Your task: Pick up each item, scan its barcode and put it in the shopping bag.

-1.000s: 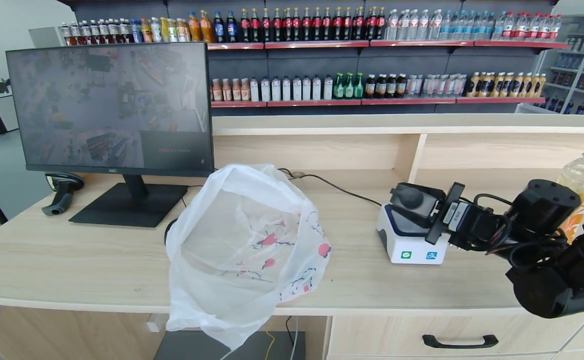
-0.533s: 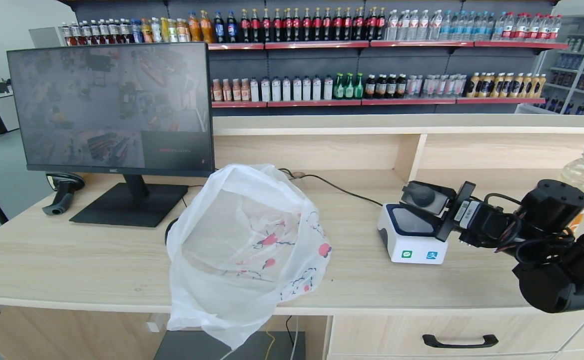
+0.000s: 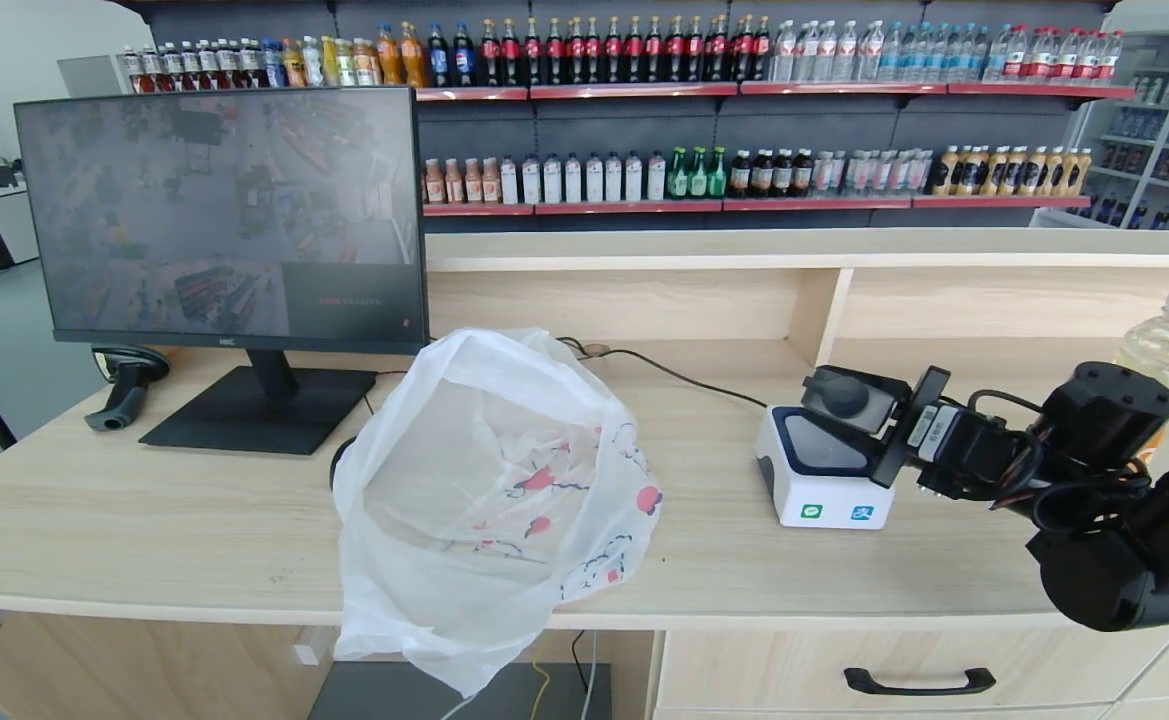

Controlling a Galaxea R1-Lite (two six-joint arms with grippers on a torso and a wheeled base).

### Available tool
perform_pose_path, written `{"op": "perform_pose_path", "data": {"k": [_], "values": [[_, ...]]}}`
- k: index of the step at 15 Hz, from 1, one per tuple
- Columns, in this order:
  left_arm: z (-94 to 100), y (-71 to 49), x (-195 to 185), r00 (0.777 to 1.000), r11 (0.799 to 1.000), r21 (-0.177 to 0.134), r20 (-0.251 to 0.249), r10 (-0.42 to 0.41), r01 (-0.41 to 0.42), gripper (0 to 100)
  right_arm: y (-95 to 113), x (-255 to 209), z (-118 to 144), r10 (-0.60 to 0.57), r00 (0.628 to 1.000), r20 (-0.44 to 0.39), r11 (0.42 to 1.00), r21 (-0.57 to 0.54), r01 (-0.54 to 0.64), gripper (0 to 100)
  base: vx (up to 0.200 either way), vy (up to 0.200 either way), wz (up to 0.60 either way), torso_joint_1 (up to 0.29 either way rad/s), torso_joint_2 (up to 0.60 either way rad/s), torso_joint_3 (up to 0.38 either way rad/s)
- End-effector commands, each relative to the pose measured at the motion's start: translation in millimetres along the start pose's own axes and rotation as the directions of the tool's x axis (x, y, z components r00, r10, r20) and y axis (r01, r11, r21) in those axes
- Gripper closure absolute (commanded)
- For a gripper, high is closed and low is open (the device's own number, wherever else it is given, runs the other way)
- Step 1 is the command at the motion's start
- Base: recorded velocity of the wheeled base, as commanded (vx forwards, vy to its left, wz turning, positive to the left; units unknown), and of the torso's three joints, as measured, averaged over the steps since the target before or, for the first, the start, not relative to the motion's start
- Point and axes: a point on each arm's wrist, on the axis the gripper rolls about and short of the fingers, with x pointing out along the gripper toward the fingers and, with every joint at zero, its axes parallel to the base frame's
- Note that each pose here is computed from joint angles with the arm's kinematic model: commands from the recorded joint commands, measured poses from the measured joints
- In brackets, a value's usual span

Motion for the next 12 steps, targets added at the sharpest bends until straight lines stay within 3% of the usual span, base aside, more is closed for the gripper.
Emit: {"op": "perform_pose_path", "data": {"k": [1,10,12], "values": [[0.0,0.0,0,1.0,1.0,0.0,0.0,0.0,0.0,0,0,4,5,0.003,1.0,0.019,1.0,-0.002,-0.003,100,0.0,0.0,0.0,0.0,0.0,0.0],[-0.5,0.0,0,1.0,1.0,-0.006,-0.004,0.0,0.0,0,-2,5,20,0.006,0.999,0.047,1.0,0.011,-0.006,100,0.0,0.0,0.0,0.0,0.0,0.0],[-0.5,0.0,0,1.0,1.0,-0.028,-0.004,0.002,-0.002,0,1,9,37,0.021,0.996,0.085,0.999,0.028,-0.023,100,0.0,0.0,0.0,0.0,0.0,0.0]]}}
